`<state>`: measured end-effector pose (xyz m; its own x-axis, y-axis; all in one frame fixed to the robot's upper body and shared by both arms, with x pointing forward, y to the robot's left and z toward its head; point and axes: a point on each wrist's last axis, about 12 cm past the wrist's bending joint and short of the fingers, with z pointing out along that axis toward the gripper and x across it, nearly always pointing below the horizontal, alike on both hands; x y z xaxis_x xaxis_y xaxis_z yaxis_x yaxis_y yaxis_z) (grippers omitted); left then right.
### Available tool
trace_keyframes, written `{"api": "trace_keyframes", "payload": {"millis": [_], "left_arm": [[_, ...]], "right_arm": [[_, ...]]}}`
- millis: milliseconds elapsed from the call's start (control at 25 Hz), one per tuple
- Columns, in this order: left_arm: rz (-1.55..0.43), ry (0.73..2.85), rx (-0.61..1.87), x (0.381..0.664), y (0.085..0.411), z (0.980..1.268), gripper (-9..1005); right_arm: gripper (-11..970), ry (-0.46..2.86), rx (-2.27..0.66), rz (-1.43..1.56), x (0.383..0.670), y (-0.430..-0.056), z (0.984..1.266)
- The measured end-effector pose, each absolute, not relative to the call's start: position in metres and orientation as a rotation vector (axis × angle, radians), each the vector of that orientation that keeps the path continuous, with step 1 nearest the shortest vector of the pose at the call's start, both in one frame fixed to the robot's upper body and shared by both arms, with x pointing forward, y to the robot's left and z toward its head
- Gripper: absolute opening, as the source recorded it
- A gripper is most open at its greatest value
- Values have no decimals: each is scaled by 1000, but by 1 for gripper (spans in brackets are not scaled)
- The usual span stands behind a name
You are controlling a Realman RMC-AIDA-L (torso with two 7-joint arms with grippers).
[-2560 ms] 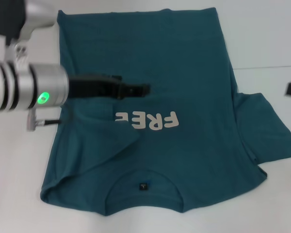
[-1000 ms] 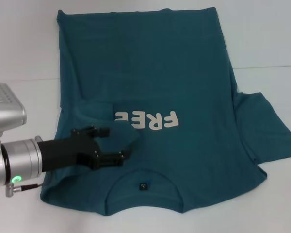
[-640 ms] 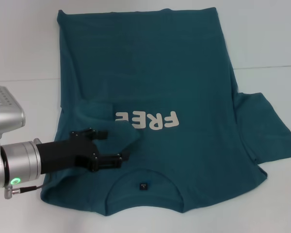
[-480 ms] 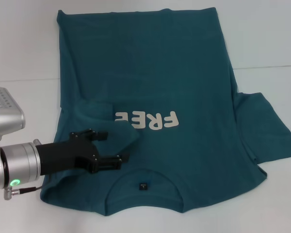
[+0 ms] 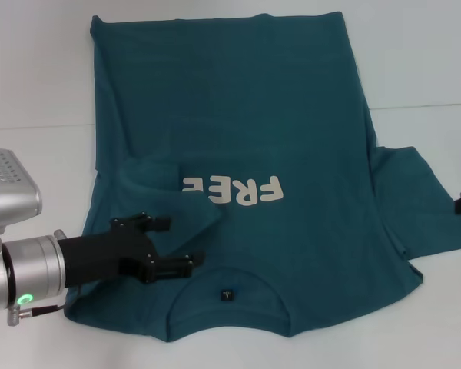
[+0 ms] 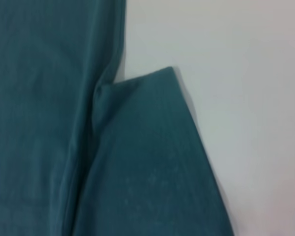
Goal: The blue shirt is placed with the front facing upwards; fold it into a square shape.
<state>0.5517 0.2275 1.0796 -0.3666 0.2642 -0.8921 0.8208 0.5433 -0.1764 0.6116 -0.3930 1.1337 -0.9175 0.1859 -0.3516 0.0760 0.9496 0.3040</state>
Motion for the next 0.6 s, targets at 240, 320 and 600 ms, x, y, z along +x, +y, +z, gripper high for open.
{"api": "trace_keyframes", "payload": {"millis": [240, 320, 600], "left_arm": [[-798, 1900, 880, 551, 228, 1077, 920], [-802, 1901, 883, 551, 227, 1076, 920], [-804, 1901, 886, 551, 226, 1076, 920]], "right_arm": [[898, 2733, 168, 381, 615, -380, 1123], [898, 2731, 173, 383, 615, -379, 1121], [899, 2727, 191, 379, 613, -382, 1116]]}}
